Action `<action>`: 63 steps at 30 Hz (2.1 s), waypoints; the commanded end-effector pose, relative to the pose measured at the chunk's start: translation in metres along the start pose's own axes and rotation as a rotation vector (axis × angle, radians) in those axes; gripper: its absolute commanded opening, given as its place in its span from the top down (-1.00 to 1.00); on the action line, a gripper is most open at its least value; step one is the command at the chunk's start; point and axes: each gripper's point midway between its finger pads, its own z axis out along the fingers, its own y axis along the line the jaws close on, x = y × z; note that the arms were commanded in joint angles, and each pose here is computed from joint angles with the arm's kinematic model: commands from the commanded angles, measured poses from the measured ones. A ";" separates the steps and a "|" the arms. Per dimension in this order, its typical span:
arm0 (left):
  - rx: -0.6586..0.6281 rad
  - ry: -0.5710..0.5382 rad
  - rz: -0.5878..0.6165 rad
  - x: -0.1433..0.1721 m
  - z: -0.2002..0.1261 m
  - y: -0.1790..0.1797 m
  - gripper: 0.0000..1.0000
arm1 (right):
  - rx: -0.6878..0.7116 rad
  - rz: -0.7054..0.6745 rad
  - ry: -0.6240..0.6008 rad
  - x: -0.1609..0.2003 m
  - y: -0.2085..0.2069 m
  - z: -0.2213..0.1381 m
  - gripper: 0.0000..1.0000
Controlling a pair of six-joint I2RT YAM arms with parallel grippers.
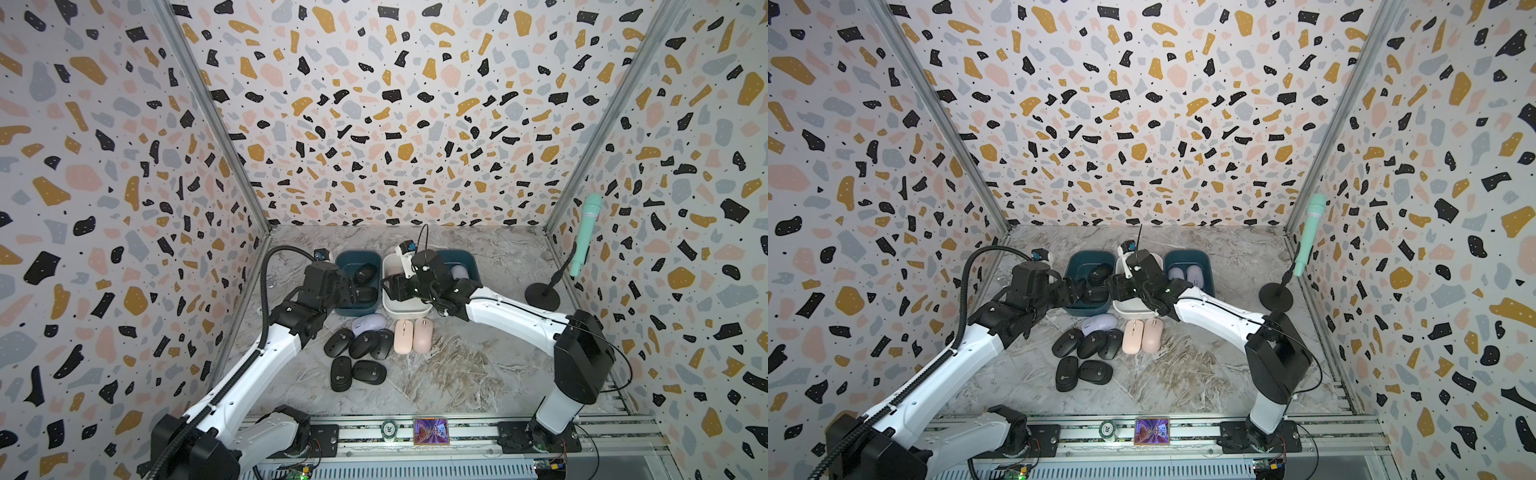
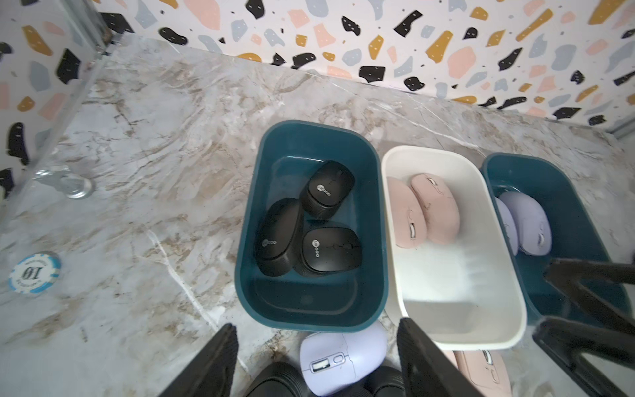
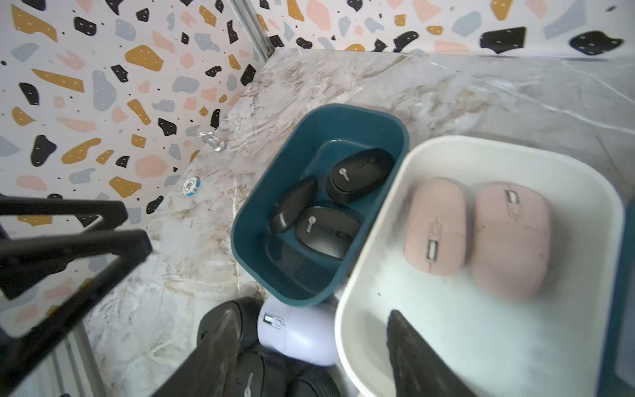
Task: Place the mice by color into the storage box
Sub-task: Pick up the mouse from the center of the board.
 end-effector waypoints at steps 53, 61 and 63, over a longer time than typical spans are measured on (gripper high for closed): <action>0.099 0.028 0.099 0.013 0.015 -0.038 -0.43 | 0.378 0.144 0.320 0.163 -0.076 -0.009 -0.39; 0.094 0.029 0.102 0.014 0.016 -0.037 -0.43 | 0.407 0.125 0.340 0.166 -0.080 -0.005 -0.38; 0.093 0.028 0.101 0.014 0.016 -0.037 -0.43 | 0.418 0.119 0.351 0.170 -0.082 -0.005 -0.37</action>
